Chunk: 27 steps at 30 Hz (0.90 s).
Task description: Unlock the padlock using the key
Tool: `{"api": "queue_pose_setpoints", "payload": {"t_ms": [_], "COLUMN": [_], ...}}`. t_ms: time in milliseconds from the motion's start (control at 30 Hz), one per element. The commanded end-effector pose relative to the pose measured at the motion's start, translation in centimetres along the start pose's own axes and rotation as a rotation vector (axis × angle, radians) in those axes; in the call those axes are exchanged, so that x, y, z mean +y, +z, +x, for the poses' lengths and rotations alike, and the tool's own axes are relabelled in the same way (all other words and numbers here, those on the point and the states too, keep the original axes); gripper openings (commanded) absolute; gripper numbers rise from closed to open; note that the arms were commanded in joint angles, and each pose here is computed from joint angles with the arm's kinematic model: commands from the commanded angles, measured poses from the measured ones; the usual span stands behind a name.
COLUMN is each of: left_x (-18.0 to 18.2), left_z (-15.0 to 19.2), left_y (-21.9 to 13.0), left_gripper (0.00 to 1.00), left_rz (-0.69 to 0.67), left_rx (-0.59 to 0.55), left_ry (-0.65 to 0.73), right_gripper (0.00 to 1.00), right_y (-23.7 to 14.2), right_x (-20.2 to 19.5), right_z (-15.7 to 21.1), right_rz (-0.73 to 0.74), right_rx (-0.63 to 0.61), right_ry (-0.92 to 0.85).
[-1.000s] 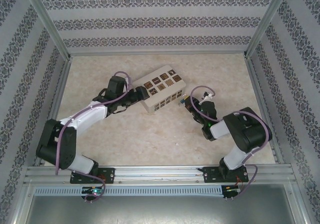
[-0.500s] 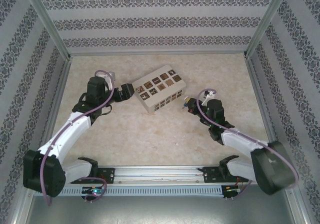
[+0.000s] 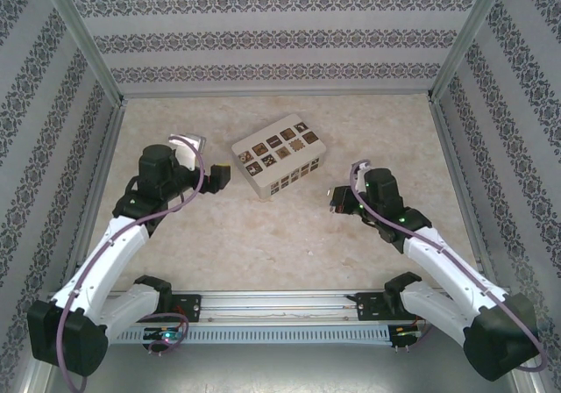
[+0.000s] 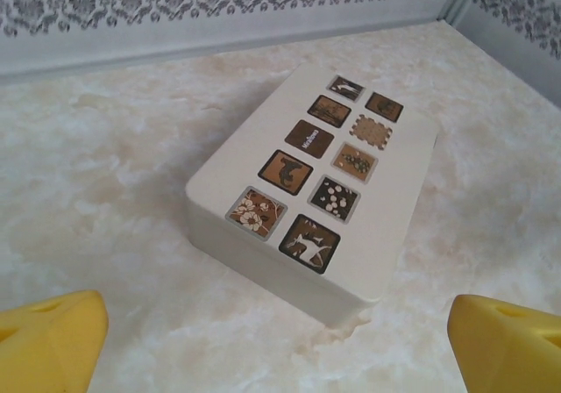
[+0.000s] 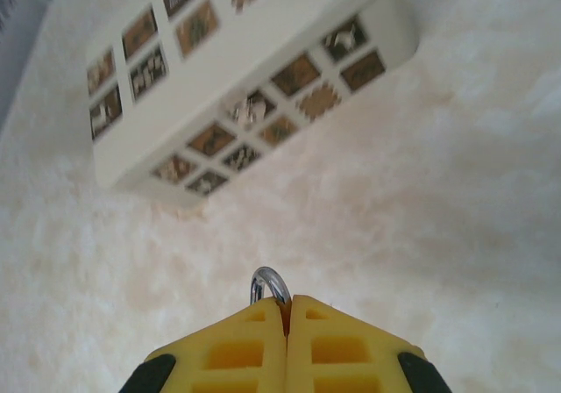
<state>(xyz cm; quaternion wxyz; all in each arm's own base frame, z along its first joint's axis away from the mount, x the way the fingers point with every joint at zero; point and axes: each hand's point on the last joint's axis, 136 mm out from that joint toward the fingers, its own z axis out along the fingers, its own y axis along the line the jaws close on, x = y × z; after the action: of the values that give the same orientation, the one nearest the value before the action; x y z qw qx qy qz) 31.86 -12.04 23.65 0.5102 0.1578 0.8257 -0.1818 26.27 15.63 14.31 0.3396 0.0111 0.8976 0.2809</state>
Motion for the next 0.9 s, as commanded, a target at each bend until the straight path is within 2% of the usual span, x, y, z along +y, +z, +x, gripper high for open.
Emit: {"api": "queue_pose_setpoints", "payload": {"t_ms": [0,167,300,600,867], "left_x": [-0.1,1.3,2.0,1.8,2.4], "left_z": [0.6,3.0,3.5,4.7,4.9], "left_y": [0.1,0.8,1.1,2.4,2.4], "left_gripper": [0.99,0.99,0.99,0.99,0.99], "left_rz": [0.016,-0.046,-0.082,-0.040,-0.071], "left_rx": [-0.049,-0.022,0.008,0.054,0.067], "left_ry": [0.191,0.225,0.249,0.219,0.235], "right_gripper": [0.00,0.00,0.00,0.00,0.00], "right_y": [0.3,2.0,2.8,3.7,5.0], "right_x": [0.3,1.2,1.5,0.6,0.2], "right_z": [2.1,4.4,5.9,8.9,10.5], "right_rz": [0.035,0.039,0.027,0.029,0.005], "right_rx": [0.114,0.241,0.327,0.473,0.503], "right_ry": [-0.051,-0.103,-0.110,-0.128,-0.087]}}
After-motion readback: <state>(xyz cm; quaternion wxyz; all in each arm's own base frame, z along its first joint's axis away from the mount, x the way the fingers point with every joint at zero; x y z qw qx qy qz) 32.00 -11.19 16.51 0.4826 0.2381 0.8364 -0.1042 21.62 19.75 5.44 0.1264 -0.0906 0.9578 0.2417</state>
